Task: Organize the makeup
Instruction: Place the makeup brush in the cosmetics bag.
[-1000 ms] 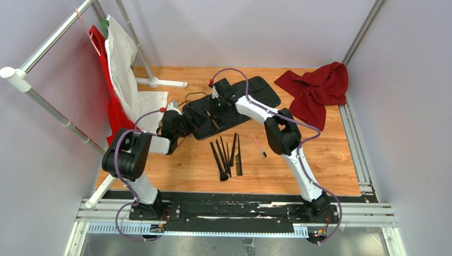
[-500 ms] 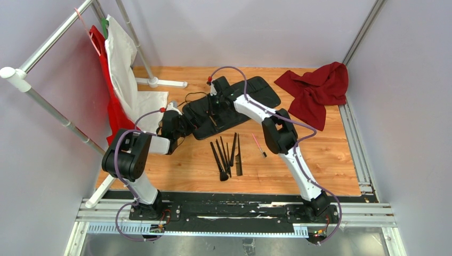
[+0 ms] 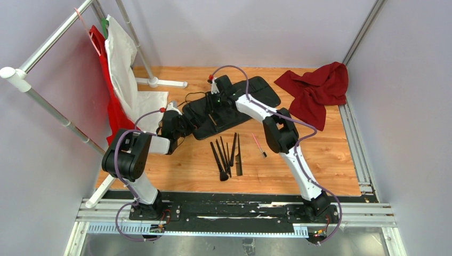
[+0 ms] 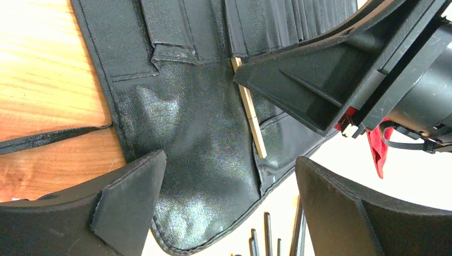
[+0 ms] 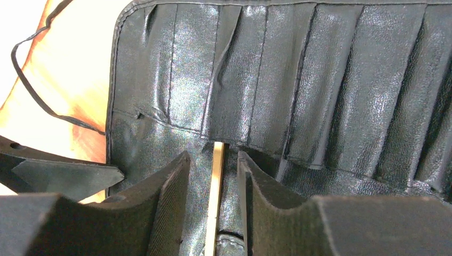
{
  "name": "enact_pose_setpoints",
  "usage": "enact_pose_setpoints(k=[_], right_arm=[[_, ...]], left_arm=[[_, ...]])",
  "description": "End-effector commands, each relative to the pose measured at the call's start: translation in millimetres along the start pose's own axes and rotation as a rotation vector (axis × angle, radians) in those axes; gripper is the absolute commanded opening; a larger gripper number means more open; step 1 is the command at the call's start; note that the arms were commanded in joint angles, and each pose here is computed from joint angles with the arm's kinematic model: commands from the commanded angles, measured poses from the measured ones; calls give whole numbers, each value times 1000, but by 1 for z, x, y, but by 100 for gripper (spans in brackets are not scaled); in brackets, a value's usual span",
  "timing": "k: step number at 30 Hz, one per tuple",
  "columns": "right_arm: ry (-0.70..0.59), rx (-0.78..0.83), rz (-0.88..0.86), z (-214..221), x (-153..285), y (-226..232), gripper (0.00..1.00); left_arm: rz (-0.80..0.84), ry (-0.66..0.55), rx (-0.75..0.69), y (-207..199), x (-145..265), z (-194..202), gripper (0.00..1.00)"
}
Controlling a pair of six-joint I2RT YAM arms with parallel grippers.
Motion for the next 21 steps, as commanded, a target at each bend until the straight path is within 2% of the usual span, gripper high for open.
enact_pose_setpoints(k=[1, 9, 15, 21], right_arm=[[-9, 27, 46, 0, 11, -17, 40], [31, 22, 86, 19, 25, -28, 38], [64, 8, 82, 37, 27, -31, 26], [84, 2, 71, 47, 24, -30, 23]], left_arm=[[-70, 32, 4, 16, 4, 9, 98], [-62, 29, 2, 13, 4, 6, 98], [-61, 32, 5, 13, 3, 7, 98], [-61, 34, 3, 13, 2, 7, 98]])
Point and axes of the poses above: each gripper's point midway between its finger pads, its own x axis back along the fingers, its own y axis along the line the jaws close on, z = x × y, the point moved 2 cm from there along x, back along the fingers, and after that the axes turned 6 degrees about -x, right-handed, at the moved point
